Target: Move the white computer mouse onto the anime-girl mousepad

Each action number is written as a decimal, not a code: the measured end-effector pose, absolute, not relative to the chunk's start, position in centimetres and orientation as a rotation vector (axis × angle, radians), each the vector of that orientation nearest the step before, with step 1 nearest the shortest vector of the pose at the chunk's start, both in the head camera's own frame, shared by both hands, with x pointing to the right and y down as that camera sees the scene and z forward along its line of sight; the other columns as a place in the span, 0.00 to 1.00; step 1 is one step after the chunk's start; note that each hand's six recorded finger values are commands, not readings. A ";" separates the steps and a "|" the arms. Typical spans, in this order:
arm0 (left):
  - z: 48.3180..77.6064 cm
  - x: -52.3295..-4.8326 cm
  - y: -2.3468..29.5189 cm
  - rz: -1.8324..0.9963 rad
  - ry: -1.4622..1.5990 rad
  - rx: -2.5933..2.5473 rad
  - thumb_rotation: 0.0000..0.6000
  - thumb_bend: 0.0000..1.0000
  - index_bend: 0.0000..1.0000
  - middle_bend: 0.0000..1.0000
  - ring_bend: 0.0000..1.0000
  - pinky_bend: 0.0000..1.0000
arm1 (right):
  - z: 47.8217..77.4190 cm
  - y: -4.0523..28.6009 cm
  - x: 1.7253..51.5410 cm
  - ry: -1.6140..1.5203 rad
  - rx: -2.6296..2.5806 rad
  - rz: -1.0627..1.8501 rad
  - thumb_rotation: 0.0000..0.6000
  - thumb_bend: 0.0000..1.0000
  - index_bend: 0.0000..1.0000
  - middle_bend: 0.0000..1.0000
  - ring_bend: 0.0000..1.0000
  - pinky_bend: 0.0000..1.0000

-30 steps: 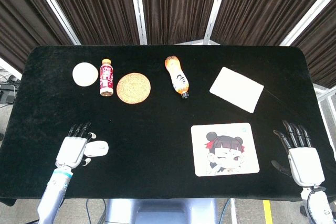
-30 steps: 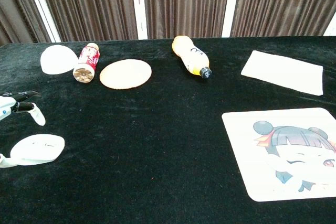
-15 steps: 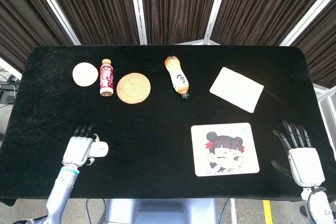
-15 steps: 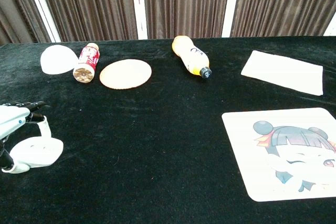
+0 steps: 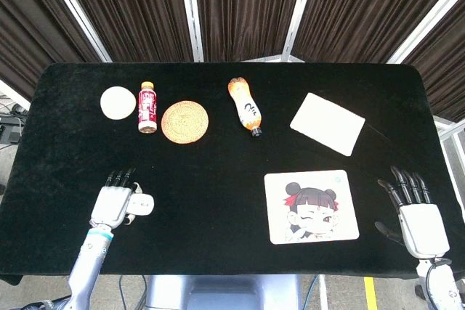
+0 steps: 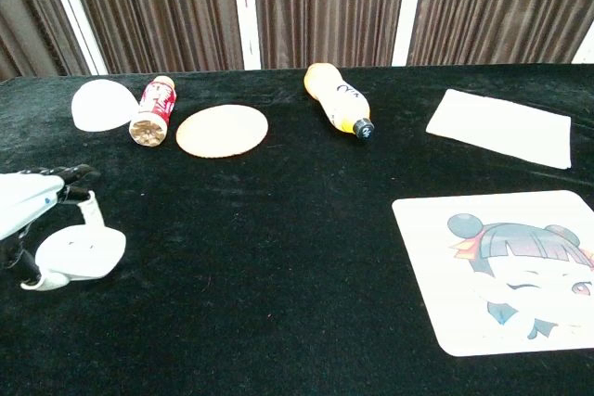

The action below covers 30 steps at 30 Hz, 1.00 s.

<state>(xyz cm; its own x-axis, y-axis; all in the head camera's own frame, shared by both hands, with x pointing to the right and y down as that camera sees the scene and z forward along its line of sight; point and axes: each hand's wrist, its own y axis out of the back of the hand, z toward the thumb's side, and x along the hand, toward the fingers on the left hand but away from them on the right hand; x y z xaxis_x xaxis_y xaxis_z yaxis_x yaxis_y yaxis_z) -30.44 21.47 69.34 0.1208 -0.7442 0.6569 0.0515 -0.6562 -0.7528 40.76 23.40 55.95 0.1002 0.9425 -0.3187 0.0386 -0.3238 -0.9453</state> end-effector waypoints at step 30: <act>70.3 -12.6 12.9 -1.319 0.528 -1.839 1.00 0.33 0.53 0.00 0.00 0.00 | 56.0 22.0 44.0 -1.096 -1.489 1.435 1.00 0.03 0.18 0.00 0.00 0.00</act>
<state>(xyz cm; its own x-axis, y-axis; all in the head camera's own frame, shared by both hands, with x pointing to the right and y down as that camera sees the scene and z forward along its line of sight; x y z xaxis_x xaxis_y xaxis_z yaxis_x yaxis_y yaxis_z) -12.56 12.89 70.32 0.3711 -0.7166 0.5906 0.1112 -0.5971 -0.7944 44.02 21.99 56.01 -0.0093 0.9456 -0.3253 0.0652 -0.3240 -0.9438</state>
